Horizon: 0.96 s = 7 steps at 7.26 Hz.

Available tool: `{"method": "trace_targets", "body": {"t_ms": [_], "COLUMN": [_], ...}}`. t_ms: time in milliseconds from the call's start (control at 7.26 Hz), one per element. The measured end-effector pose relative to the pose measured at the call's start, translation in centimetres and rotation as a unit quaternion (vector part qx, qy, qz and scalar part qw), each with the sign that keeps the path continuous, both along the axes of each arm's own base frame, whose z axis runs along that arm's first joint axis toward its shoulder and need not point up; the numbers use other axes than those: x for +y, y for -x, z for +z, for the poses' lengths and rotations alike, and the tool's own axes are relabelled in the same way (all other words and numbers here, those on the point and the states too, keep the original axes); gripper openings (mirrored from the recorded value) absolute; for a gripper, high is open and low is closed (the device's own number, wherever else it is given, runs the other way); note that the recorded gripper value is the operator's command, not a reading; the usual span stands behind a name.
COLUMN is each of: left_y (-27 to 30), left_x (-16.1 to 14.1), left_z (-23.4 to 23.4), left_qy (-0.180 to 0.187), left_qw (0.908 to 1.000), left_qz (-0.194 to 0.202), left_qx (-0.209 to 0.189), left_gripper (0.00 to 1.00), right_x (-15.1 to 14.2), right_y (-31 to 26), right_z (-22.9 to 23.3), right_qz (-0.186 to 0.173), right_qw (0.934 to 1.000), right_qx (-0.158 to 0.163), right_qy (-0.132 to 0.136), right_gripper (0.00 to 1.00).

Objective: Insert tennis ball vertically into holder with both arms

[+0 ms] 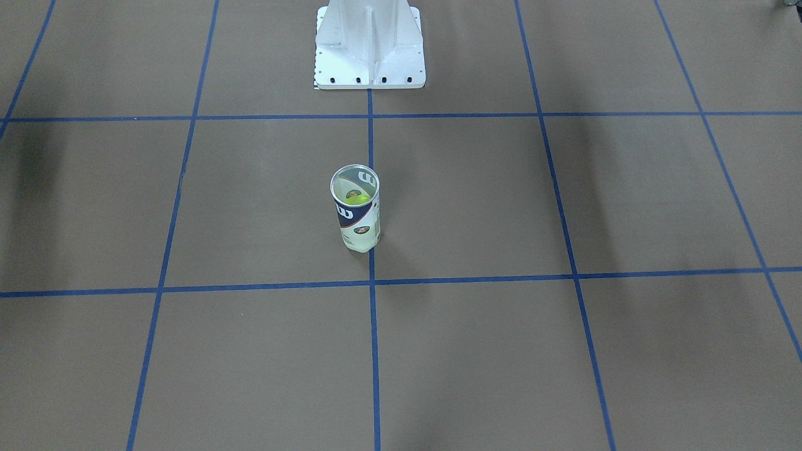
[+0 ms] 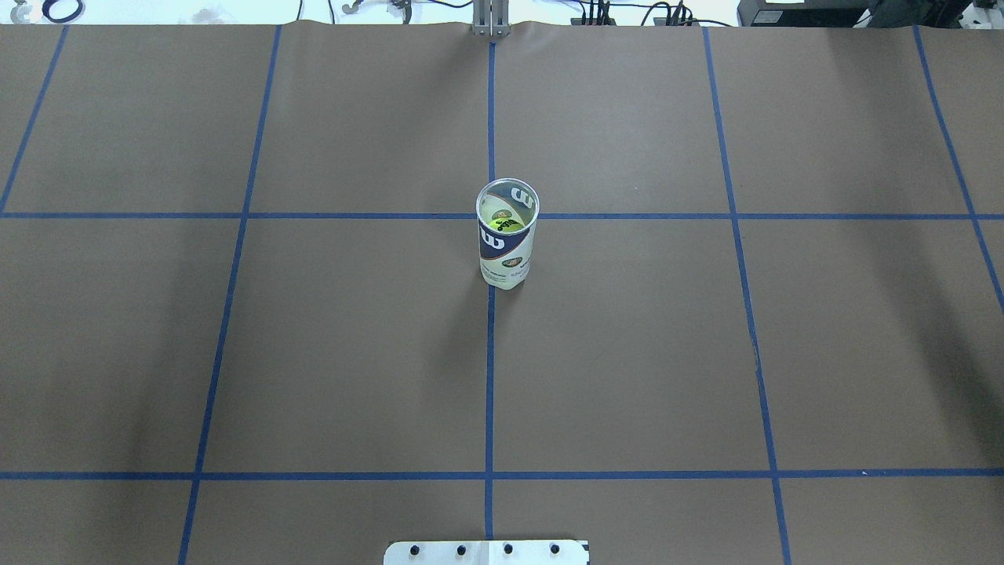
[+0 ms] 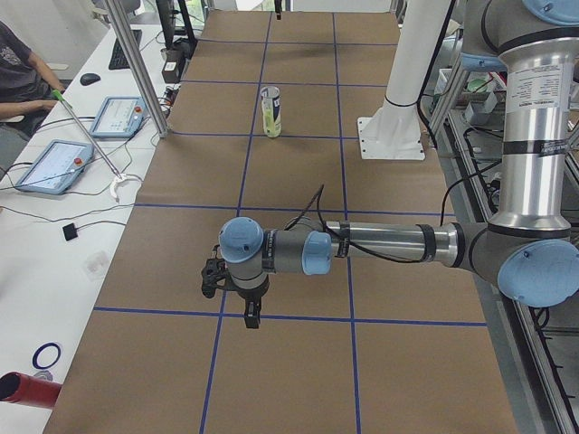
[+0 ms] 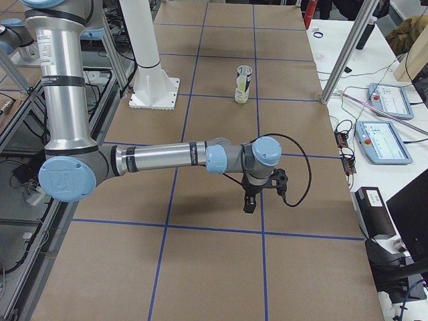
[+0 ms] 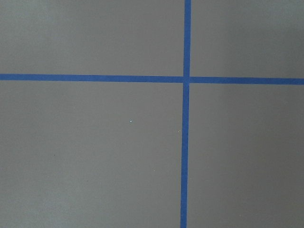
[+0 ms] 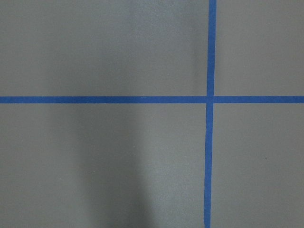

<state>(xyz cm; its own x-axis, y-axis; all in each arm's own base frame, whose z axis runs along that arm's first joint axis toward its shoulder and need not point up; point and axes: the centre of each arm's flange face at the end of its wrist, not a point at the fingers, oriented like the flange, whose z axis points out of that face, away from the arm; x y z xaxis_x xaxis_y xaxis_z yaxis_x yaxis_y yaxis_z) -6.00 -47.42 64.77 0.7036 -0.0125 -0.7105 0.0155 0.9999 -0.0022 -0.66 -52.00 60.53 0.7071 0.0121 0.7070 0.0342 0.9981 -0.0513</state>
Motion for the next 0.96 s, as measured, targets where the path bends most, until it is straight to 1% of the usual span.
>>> {"method": "trace_targets", "body": {"t_ms": [276, 689, 965], "left_y": [0.05, 0.09, 0.07], "left_x": [0.17, 0.64, 0.67], "left_z": [0.06, 0.44, 0.70], "left_qy": [0.001, 0.004, 0.006], "left_qw": [1.0000, 1.0000, 1.0000], "left_qz": [-0.001, -0.001, -0.001], "left_qx": [0.001, 0.001, 0.001], "left_gripper": [0.99, 0.99, 0.99], "right_x": [0.11, 0.10, 0.03], "right_y": [-0.05, -0.23, -0.41], "right_z": [0.10, 0.23, 0.28], "right_qz": [-0.001, -0.003, -0.012], "right_qw": [1.0000, 0.9999, 0.9994], "right_qx": [0.002, 0.015, 0.026], "right_qy": [-0.001, -0.006, -0.018], "right_gripper": [0.99, 0.99, 0.99]}}
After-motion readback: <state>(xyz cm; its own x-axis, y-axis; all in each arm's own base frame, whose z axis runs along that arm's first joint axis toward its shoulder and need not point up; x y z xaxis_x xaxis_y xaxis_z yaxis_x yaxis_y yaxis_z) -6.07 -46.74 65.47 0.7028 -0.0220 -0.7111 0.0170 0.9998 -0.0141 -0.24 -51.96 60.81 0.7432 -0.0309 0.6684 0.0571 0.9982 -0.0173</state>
